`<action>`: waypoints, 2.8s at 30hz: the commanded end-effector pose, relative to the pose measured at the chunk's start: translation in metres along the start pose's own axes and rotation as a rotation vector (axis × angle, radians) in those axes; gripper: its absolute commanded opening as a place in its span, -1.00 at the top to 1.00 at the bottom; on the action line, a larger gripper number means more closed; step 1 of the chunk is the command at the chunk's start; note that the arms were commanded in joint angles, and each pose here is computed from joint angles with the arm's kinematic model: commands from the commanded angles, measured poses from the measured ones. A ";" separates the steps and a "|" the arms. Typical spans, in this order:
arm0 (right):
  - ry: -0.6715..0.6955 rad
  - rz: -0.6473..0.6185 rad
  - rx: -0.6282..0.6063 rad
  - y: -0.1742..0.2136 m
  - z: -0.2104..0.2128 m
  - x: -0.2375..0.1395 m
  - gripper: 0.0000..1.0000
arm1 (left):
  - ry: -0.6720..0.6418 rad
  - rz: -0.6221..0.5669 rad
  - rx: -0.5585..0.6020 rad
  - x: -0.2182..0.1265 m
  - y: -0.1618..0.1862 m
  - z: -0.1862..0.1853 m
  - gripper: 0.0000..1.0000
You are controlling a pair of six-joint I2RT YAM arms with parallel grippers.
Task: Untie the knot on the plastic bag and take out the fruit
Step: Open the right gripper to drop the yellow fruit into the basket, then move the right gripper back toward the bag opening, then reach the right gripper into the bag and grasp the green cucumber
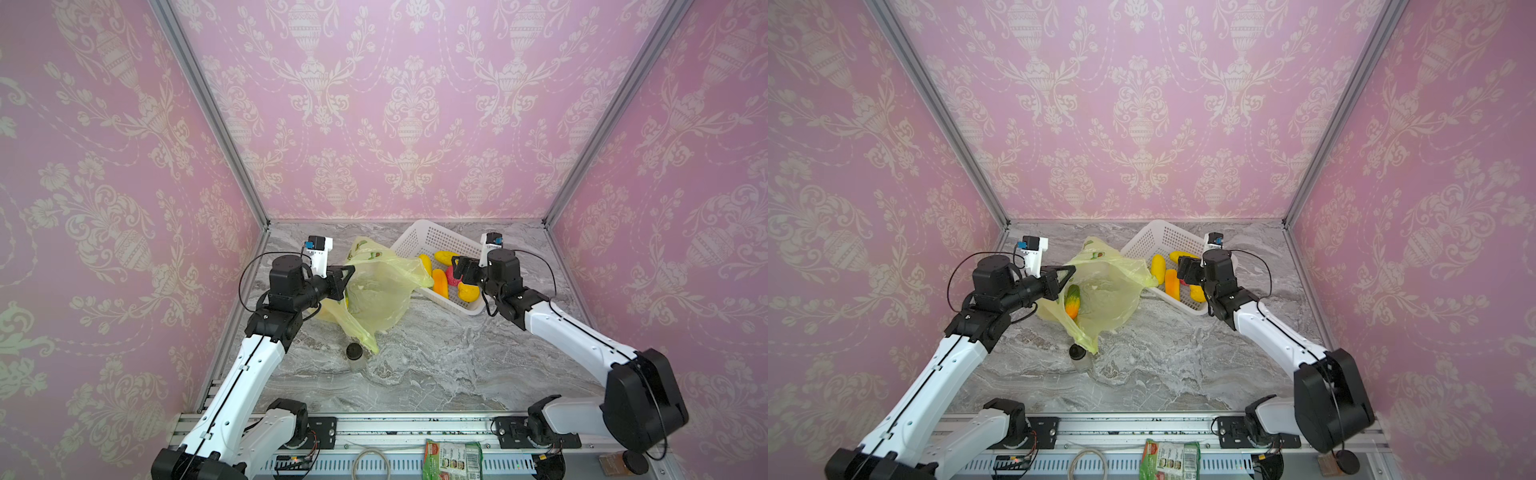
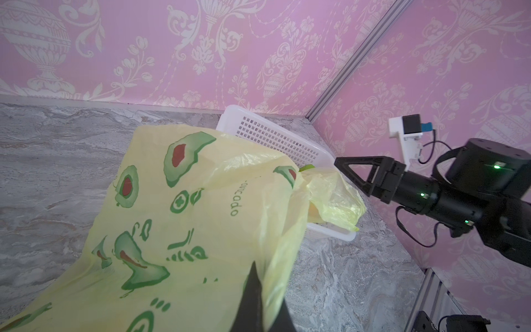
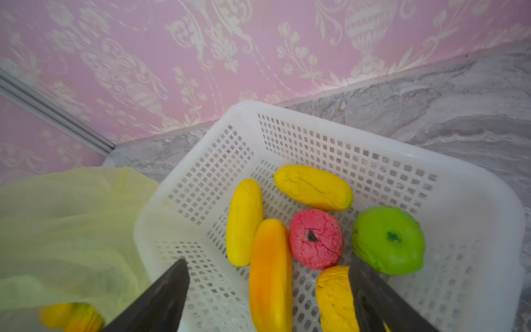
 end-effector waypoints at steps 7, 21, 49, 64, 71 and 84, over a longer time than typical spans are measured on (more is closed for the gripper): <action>-0.396 -0.071 -0.280 0.029 0.114 -0.075 -0.30 | 0.001 0.002 0.063 -0.004 0.000 -0.001 1.00; -0.519 0.262 -0.281 0.115 0.213 0.027 -0.08 | 0.037 -0.017 0.073 -0.006 -0.002 -0.005 1.00; -0.363 0.446 -0.145 0.211 0.248 0.163 -0.57 | 0.066 -0.037 0.059 -0.008 -0.004 -0.007 1.00; -0.307 0.472 -0.164 0.230 0.243 0.169 -0.31 | 0.061 -0.037 0.061 -0.009 -0.004 -0.007 1.00; -0.340 0.426 -0.168 0.207 0.243 0.151 0.06 | 0.061 -0.033 0.060 -0.008 -0.003 -0.007 1.00; -0.448 0.267 -0.189 0.129 0.228 0.070 0.28 | 0.052 -0.029 0.057 -0.008 -0.002 -0.005 1.00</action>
Point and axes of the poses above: each gripper's point midway between its finger pads, its own x axis out along the fingers, its own z axis along the line the jaws close on, y = z × x, the point moved 9 cm from there along -x, back along the fingers, and after that the axes turned 1 degree about -x, right-handed, at the moved point
